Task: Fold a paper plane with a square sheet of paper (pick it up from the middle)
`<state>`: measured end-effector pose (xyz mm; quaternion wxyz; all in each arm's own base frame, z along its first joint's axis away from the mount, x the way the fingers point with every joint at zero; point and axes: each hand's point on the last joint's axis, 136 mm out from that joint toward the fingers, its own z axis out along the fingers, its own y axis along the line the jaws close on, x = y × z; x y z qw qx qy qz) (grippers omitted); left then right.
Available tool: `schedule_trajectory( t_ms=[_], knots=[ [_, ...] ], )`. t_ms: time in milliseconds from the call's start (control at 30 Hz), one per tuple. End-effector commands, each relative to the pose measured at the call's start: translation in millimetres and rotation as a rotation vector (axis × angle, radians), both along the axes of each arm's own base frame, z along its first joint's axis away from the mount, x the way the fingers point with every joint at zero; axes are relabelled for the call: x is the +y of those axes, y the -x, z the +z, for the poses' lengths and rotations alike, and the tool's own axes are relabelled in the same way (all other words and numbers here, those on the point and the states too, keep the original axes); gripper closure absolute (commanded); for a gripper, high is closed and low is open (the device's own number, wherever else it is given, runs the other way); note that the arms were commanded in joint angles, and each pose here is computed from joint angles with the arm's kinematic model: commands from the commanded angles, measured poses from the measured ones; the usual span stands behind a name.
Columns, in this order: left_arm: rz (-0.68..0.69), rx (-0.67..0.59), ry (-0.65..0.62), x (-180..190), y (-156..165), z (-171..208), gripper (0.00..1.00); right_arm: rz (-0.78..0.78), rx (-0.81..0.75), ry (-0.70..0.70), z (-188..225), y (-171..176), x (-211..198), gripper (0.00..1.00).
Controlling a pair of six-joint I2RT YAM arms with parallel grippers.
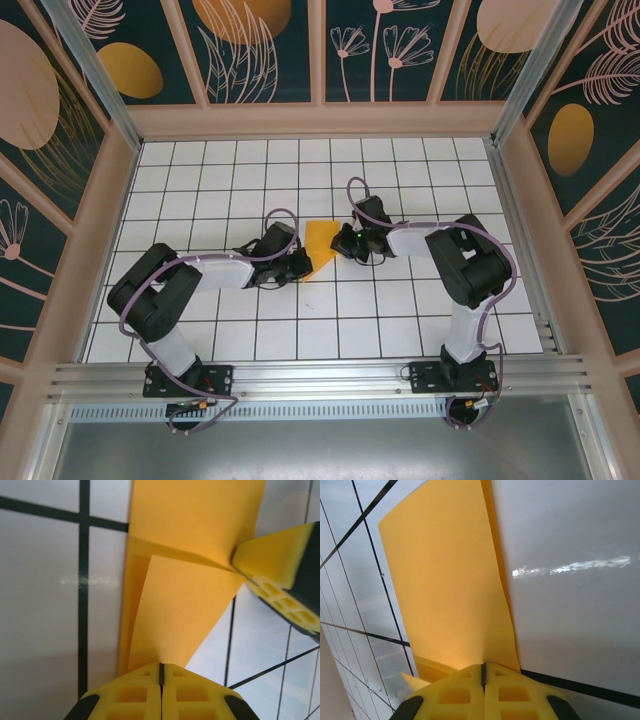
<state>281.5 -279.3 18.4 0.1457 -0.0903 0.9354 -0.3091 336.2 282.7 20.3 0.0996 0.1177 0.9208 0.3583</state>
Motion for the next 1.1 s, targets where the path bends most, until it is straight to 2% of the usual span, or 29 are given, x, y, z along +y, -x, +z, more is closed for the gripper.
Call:
schedule_trajectory(
  t_ms=[0,133,267,567,1067],
  knots=[
    [0.015,0.03,-0.026,6.1,5.1,-17.1,0.95,0.022,-0.088,-0.031,22.7,-2.8,2.9,0.96],
    [0.025,0.035,-0.058,12.3,6.1,-23.0,0.97,0.079,-0.206,-0.115,62.3,-4.7,16.3,0.95],
    [0.026,0.033,-0.06,12.2,5.6,-23.3,0.97,0.131,-0.253,-0.103,75.5,7.7,27.2,0.95],
    [0.027,0.031,-0.06,12.6,5.7,-22.9,0.99,0.169,-0.133,-0.063,36.0,38.3,35.5,0.97],
    [0.0,0.012,-0.006,3.2,4.4,-12.9,0.99,0.2,-0.003,0.003,-15.7,56.2,34.6,1.0]
  ],
)
